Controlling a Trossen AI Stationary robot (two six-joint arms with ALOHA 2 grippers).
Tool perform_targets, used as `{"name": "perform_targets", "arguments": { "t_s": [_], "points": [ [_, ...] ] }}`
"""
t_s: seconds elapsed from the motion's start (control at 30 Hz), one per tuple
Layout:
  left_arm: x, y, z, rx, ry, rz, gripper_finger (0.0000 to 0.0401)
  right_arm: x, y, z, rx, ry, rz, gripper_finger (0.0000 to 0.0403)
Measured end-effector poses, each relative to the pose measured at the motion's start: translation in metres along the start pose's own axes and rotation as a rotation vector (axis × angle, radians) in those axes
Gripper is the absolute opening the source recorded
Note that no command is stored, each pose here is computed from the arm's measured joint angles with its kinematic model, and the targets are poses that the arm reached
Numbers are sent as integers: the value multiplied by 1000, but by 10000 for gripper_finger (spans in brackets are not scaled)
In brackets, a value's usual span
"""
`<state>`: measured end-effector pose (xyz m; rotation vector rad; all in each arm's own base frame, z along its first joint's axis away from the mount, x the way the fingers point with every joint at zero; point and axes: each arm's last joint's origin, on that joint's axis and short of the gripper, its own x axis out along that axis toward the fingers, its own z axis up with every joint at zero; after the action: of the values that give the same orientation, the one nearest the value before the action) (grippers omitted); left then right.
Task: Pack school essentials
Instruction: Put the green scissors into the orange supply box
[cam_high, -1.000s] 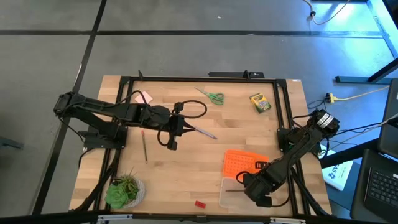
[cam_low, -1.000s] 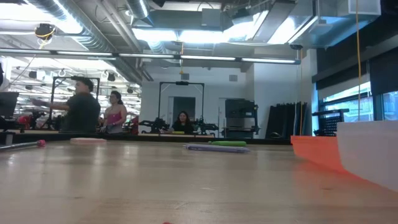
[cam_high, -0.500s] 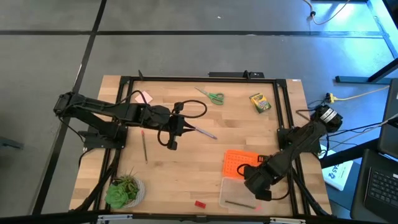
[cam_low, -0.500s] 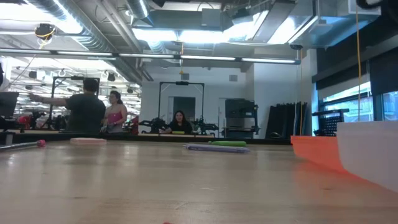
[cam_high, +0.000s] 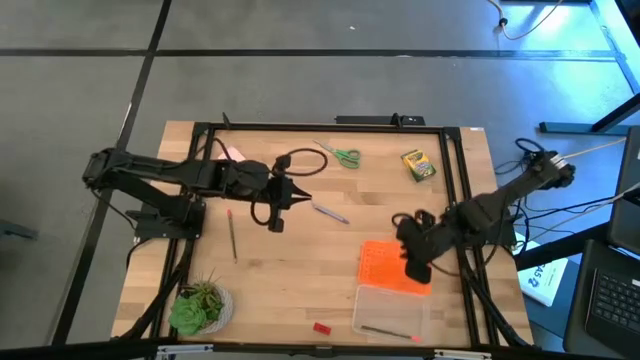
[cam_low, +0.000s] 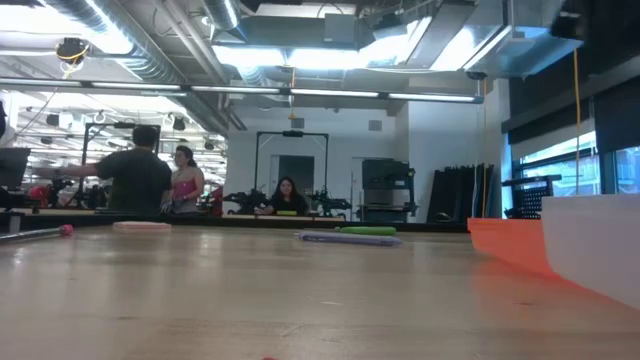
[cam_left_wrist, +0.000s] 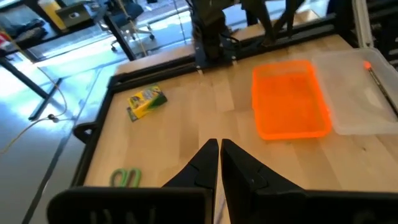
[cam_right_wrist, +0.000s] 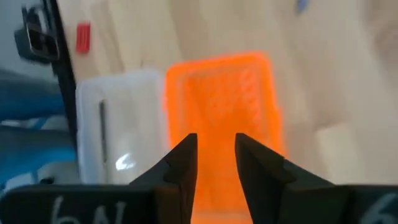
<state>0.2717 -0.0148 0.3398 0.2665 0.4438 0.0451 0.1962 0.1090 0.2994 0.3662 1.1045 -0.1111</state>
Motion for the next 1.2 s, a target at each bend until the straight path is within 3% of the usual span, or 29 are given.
{"name": "perform_targets", "arguments": {
  "t_s": [0.4, 0.57, 0.7, 0.87, 1.2],
  "points": [
    [-10, 18, 2, -29, -10, 65, 14, -9, -50, 50, -9, -240, -182, 110],
    [-25, 33, 17, 2, 67, 125, 14, -26, -69, 71, -36, -295, -211, 110],
    [-40, 47, 23, -53, 159, 168, 14, -39, -81, 92, -83, -361, -193, 110],
    [-48, 57, 15, -164, 268, 191, 14, -28, -103, 112, -69, -316, -192, 110],
    [-50, 63, 5, -328, 341, 195, 14, 36, -155, 144, -51, -127, -172, 110]
  ]
}}
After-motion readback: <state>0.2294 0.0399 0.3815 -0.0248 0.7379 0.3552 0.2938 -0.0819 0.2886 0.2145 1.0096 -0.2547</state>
